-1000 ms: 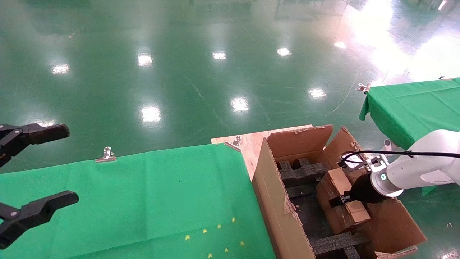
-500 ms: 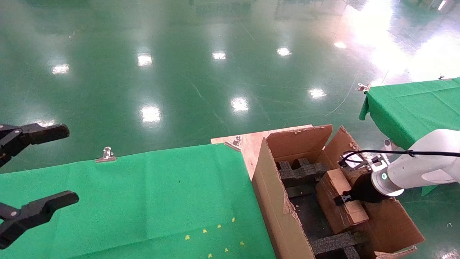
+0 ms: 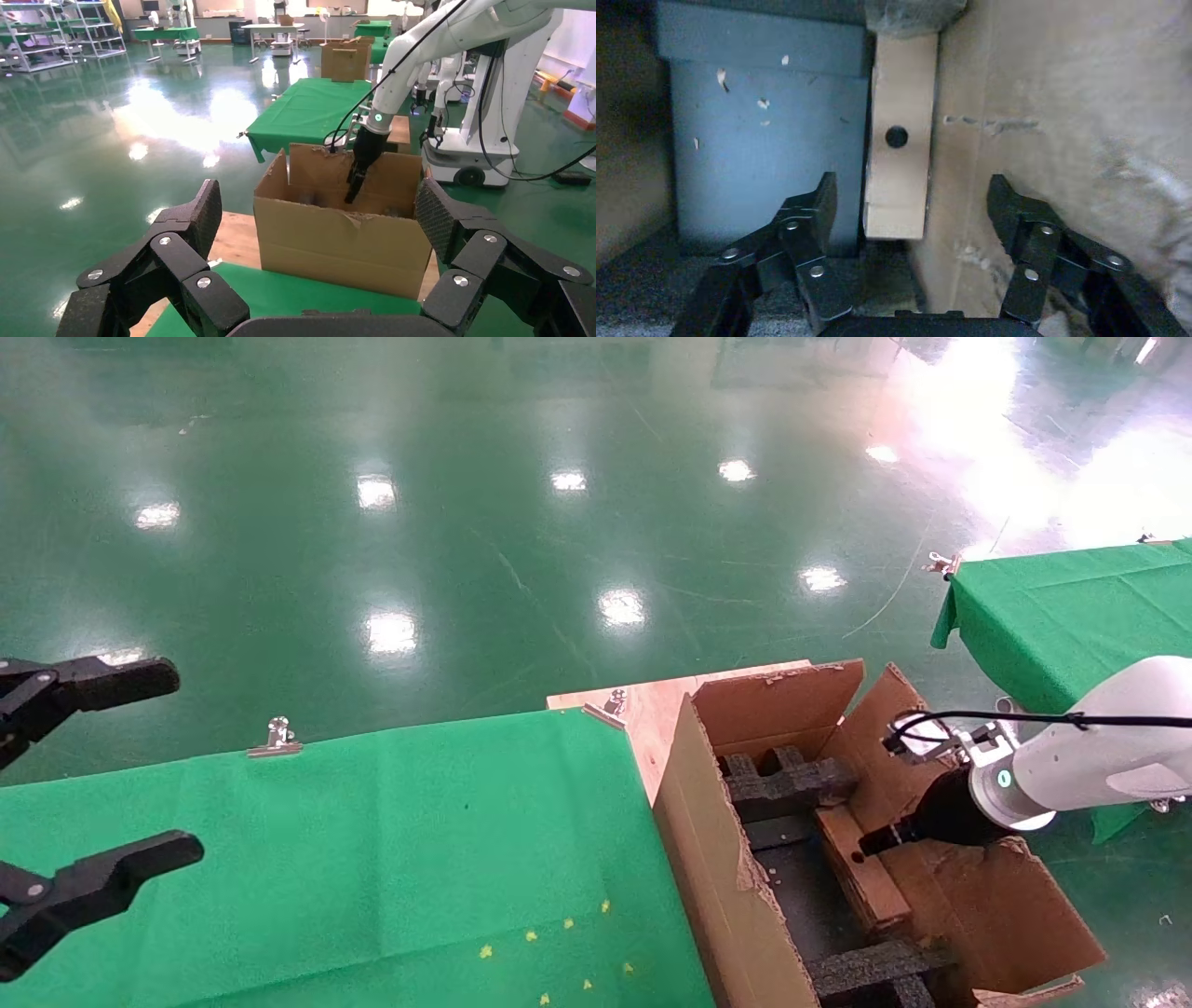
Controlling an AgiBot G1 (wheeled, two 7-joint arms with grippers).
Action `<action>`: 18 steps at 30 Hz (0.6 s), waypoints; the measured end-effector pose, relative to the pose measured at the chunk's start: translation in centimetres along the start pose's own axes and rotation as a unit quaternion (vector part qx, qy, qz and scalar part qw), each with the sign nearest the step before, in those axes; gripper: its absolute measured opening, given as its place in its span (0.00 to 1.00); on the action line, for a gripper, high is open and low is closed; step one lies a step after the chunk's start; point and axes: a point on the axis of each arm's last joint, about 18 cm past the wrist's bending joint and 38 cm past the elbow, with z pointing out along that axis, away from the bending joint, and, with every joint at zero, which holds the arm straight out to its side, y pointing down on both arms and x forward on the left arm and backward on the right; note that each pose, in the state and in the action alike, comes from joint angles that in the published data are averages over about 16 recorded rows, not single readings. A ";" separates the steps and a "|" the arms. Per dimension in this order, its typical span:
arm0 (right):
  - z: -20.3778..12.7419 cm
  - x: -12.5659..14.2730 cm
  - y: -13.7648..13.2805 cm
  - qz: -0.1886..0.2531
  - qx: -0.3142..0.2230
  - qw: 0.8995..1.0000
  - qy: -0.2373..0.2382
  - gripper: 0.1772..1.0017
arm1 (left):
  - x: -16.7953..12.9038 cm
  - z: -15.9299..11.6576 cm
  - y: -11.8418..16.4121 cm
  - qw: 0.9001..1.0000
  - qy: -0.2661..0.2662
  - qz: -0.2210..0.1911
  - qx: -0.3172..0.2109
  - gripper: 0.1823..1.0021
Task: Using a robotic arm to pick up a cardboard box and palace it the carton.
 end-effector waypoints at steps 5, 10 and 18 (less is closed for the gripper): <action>-2.2 -0.1 -2.2 -0.008 0.032 0.999 -0.009 0.74 | 0.0 0.0 0.0 1.000 0.000 0.000 0.000 1.00; -5.8 -0.9 -4.9 -0.025 0.080 0.996 -0.042 0.84 | 0.0 0.0 0.0 1.000 0.000 0.000 0.000 1.00; -12.8 -4.0 -7.0 -0.058 0.154 0.975 -0.149 0.96 | 0.0 0.0 0.0 1.000 0.000 0.000 0.000 1.00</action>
